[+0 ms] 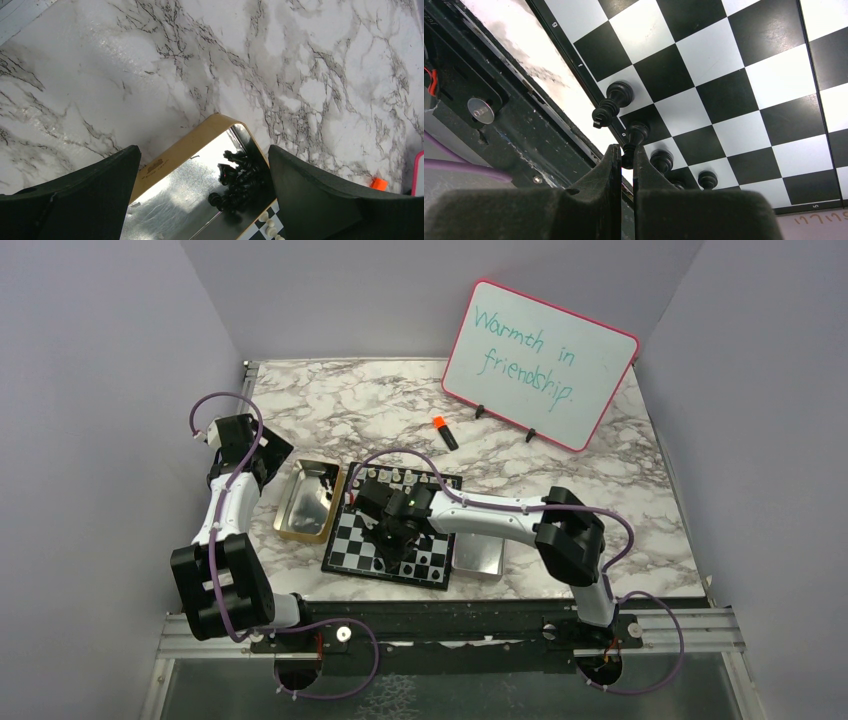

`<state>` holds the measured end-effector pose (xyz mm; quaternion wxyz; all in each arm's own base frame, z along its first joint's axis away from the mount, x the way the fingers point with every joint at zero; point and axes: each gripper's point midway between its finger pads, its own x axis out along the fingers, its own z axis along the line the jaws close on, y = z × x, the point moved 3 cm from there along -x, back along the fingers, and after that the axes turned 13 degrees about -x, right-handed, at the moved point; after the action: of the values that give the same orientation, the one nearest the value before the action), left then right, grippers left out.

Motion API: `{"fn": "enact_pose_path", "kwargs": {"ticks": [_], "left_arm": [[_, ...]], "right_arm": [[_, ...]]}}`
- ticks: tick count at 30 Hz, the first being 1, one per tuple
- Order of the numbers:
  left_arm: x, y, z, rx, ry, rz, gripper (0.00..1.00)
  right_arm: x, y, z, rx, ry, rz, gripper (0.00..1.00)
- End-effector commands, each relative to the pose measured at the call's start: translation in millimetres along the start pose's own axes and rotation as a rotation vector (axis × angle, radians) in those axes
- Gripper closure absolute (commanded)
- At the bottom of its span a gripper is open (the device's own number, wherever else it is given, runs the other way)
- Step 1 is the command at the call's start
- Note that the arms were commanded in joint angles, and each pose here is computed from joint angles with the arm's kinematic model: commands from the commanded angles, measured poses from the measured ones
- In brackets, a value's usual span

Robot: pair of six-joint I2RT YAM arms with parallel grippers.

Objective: Set up the chess pieces on the board
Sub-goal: Place the chess piece on the chessboard.

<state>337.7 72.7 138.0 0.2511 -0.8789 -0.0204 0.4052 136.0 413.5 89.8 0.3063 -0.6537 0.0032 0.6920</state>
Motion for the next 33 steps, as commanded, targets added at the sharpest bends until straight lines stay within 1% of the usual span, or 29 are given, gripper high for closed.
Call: {"fn": "enact_pose_path", "kwargs": {"ticks": [1, 7, 13, 22, 25, 28, 33], "left_arm": [[2, -5, 4, -0.002, -0.019, -0.02, 0.01], [2, -4, 4, -0.002, -0.018, -0.017, 0.01], [2, -5, 3, 0.0, -0.015, -0.017, 0.01], [1, -5, 0, 0.044, -0.001, -0.003, 0.01], [1, -6, 1, 0.047, -0.013, -0.008, 0.01], [-1, -7, 0, 0.057, -0.005, -0.007, 0.01], [-3, -4, -3, 0.076, 0.007, 0.022, 0.01]], "right_arm": [[6, 6, -2, 0.0, 0.029, 0.052, 0.93], [8, 7, -2, 0.001, 0.028, 0.058, 0.9], [8, 1, 0, 0.003, 0.024, 0.041, 0.83], [-10, -22, 1, 0.002, 0.036, -0.051, 0.69], [-11, -23, 1, 0.001, 0.036, -0.052, 0.66], [-13, -21, 2, 0.007, 0.037, -0.042, 0.65], [-28, -23, 1, 0.018, 0.056, -0.082, 0.64]]}}
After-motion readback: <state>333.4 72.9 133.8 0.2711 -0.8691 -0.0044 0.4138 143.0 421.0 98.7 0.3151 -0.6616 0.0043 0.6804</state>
